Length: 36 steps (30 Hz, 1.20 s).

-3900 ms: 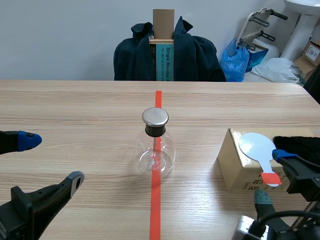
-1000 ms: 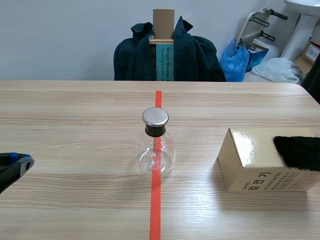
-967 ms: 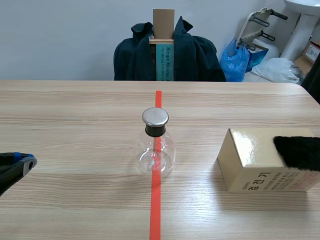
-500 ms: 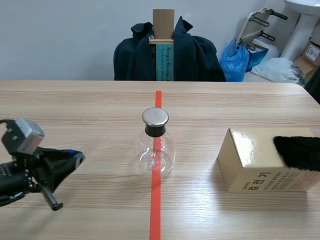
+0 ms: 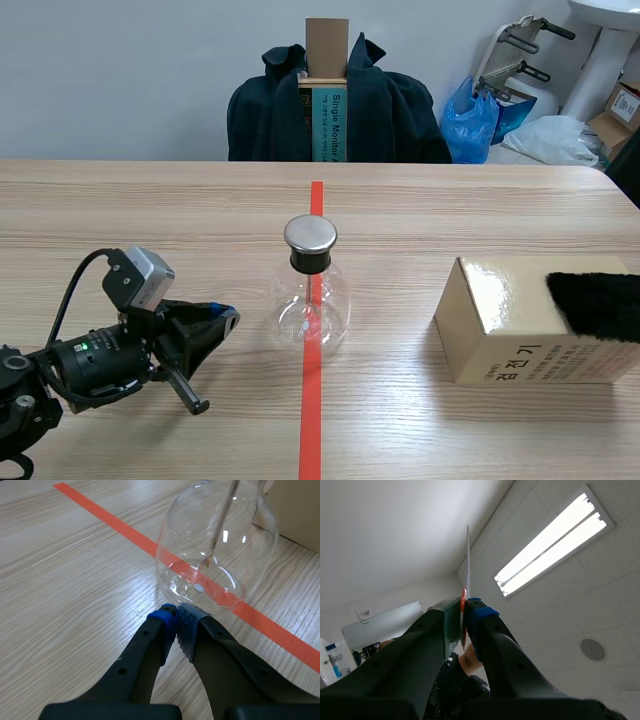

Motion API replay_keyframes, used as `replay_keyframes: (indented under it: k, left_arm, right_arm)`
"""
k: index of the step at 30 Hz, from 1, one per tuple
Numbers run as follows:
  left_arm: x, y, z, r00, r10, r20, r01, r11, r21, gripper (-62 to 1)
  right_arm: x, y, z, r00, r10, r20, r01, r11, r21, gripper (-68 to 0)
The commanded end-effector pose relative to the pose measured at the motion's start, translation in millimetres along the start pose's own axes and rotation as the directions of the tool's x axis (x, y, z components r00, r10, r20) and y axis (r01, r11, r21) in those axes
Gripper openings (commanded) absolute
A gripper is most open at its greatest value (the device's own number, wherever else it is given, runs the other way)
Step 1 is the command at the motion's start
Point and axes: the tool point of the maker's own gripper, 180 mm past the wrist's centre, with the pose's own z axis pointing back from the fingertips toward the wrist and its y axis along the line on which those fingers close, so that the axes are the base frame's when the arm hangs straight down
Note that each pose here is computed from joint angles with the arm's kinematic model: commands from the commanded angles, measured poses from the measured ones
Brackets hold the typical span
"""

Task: Do the electroscope experiment.
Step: 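Bring the plate to the electroscope and point at the metal foil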

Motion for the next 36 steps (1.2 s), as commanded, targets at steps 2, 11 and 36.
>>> replay_keyframes:
  k: [2, 11, 36]
  left_arm:
    - [12, -3, -7, 0.999, -0.002, 0.048, 0.002, 1.0, -0.009, -57.0]
    - [15, -8, -21, 0.998, -0.003, 0.061, 0.003, 1.0, -0.006, -57.0]
    - [15, -6, -22, 0.998, -0.021, 0.058, 0.02, 1.0, 0.005, -57.0]
  right_arm:
    - [-0.2, -18, -6, 1.0, 0.009, -0.003, -0.009, 0.996, -0.089, -66.9]
    - [-4.0, 18, -28, 0.988, -0.148, -0.042, 0.151, 0.986, 0.076, -66.9]
    - [128.3, 181, 6, 0.903, -0.372, 0.214, 0.24, 0.851, 0.467, -66.9]
